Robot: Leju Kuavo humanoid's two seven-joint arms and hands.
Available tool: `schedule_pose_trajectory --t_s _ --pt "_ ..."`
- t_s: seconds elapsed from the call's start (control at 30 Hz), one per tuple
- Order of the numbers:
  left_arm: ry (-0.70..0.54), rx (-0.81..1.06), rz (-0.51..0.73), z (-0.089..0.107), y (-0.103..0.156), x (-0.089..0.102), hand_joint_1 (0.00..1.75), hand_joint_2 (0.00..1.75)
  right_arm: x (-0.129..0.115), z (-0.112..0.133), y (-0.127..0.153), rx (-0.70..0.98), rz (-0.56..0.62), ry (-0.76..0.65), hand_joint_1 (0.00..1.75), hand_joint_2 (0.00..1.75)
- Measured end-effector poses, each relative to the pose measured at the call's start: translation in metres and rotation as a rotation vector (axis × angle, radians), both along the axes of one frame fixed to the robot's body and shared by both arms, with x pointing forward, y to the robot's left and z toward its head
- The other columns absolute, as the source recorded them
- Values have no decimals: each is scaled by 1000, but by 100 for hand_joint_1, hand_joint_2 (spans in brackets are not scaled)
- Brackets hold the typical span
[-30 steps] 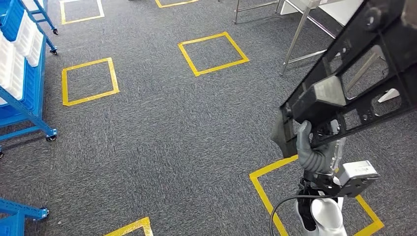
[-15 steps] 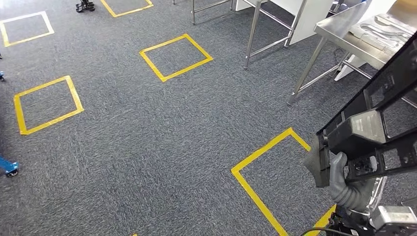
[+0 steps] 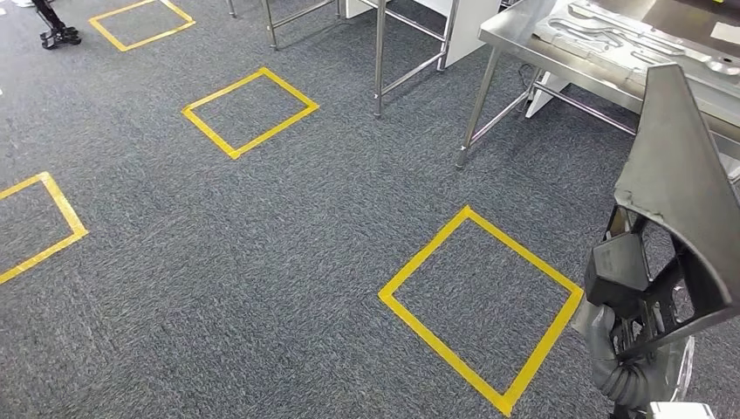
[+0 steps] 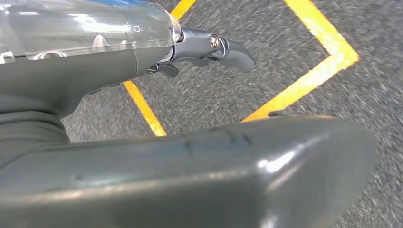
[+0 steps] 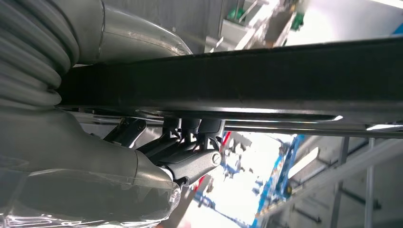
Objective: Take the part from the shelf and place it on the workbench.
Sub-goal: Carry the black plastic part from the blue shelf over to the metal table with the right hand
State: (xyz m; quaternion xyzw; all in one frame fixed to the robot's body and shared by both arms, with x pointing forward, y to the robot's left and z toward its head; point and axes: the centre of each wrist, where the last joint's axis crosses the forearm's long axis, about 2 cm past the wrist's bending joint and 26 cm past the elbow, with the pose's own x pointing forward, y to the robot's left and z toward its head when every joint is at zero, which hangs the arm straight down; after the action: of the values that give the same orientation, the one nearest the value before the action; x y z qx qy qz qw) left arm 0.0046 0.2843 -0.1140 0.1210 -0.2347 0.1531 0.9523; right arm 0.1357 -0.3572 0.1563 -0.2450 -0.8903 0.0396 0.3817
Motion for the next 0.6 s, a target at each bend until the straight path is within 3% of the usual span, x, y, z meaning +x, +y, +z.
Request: schedule_pose_trajectory --t_s 0.6 --pt "-131 56 -116 2 47 10 0 0 8 -21 24 55 16 34 175 175"
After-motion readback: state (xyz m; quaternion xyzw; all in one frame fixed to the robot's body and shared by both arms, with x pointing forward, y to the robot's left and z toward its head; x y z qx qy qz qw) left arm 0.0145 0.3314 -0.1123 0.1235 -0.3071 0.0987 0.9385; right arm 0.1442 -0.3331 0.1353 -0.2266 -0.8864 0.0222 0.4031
